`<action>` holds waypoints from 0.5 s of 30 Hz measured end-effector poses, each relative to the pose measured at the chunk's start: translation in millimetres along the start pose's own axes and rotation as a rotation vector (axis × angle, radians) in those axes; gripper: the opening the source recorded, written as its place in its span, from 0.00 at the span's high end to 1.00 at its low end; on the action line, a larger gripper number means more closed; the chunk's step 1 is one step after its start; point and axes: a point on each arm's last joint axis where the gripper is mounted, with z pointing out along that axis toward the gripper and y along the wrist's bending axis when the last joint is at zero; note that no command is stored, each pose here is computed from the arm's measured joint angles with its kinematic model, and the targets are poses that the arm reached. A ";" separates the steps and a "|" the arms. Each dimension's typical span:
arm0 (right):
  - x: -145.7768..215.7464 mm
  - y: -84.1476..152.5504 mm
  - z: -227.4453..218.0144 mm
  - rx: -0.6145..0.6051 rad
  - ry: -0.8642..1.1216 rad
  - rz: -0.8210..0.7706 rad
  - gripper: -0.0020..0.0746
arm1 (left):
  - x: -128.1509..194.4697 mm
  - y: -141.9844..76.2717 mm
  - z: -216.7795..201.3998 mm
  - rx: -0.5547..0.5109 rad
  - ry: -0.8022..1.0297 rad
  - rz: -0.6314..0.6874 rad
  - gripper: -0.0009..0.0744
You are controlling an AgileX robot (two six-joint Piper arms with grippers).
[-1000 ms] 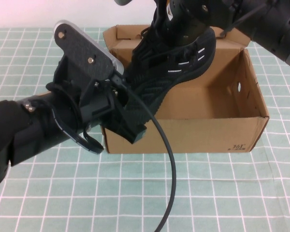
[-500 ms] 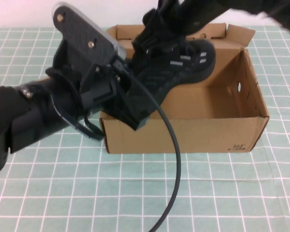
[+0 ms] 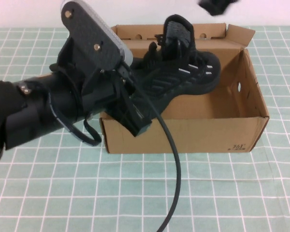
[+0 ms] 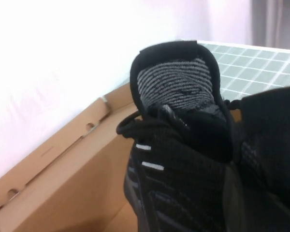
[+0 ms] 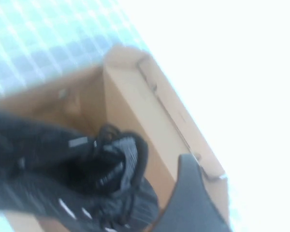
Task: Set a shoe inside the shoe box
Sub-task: Hand over the shoe
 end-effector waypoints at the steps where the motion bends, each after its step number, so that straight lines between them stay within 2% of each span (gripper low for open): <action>1: 2.2 0.0 -2.5 -0.003 0.010 -0.024 0.43 | -1.7 1.0 -1.0 0.019 -0.005 0.010 0.95; 4: 11.0 3.5 -8.4 -0.026 0.024 -0.085 0.43 | -6.2 7.5 -4.5 0.087 -0.017 0.023 0.95; 8: 28.3 8.5 -10.3 -0.052 0.007 -0.112 0.43 | -10.0 27.6 -16.5 0.158 -0.030 0.022 0.95; 12: 56.8 2.5 -8.8 -0.064 -0.047 -0.062 0.43 | -7.9 46.7 -33.1 0.257 -0.030 0.002 0.95; 15: 75.4 0.5 -10.7 -0.088 -0.117 -0.012 0.43 | -6.9 51.6 -45.4 0.359 -0.033 -0.005 0.95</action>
